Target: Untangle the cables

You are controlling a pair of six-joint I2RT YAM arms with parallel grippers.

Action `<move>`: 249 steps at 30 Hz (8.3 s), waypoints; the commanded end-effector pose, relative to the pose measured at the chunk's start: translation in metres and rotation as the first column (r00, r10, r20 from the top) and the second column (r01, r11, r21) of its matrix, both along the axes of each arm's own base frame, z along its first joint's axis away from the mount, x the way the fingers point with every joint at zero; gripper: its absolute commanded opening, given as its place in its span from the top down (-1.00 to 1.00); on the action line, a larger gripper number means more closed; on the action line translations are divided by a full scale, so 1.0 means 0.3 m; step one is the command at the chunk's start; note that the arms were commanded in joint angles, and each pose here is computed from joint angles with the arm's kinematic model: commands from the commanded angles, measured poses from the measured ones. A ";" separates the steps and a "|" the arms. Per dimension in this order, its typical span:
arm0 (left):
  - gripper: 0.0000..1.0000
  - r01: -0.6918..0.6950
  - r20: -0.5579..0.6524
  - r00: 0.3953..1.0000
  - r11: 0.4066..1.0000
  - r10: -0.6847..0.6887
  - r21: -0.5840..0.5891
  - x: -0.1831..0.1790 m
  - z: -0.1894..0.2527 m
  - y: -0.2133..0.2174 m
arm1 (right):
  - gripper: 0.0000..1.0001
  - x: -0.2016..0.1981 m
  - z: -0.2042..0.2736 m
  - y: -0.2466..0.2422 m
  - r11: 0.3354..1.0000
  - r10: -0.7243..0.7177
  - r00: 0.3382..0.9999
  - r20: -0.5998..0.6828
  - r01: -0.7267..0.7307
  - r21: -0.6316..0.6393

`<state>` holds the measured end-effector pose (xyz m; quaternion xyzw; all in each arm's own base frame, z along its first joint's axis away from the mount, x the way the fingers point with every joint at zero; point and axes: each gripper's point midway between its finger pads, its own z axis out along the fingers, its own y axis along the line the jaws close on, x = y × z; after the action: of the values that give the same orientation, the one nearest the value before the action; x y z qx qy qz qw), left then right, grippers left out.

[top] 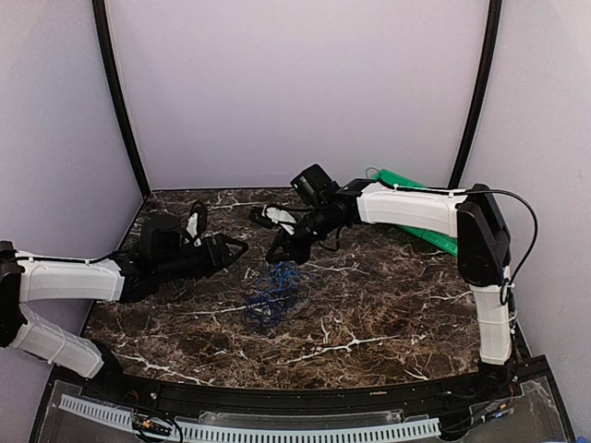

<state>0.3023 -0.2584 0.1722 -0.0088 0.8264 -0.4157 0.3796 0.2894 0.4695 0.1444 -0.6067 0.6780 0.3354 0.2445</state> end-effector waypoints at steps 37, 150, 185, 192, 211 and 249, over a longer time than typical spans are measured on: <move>1.00 -0.095 -0.214 0.965 0.566 -0.148 -0.819 0.122 0.098 -0.144 | 0.84 0.038 -0.013 0.004 0.991 -0.114 0.993 0.012 0.113 0.066; 1.00 -0.351 0.015 0.927 0.881 0.375 -0.319 0.110 0.223 0.168 | 0.08 -0.124 0.084 0.082 0.993 0.110 0.914 0.389 -0.119 -0.001; 1.00 -0.326 -0.019 0.941 0.886 0.339 -0.329 0.095 0.250 0.148 | -0.30 -0.110 -0.132 0.360 0.982 0.189 0.634 0.750 -0.103 -0.160; 1.00 -0.302 0.012 0.946 0.894 0.324 -0.330 0.085 0.328 0.146 | -0.25 -0.013 -0.331 0.337 0.968 0.192 0.660 0.727 -0.007 -0.249; 1.00 -0.207 0.425 0.859 0.952 0.286 -0.223 0.037 0.959 0.189 | 1.00 -0.115 -0.607 -0.005 0.888 0.261 0.863 0.432 -0.039 -0.458; 1.00 -0.048 0.205 0.978 0.999 0.043 0.021 0.061 0.325 0.042 | -0.01 -0.241 0.056 -0.202 0.966 0.250 0.965 0.082 -0.243 -0.093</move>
<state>0.3249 -0.2328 0.2709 0.0044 0.8023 -0.3528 0.4815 0.2114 0.4065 0.1283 -0.7275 0.5978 0.2760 0.1928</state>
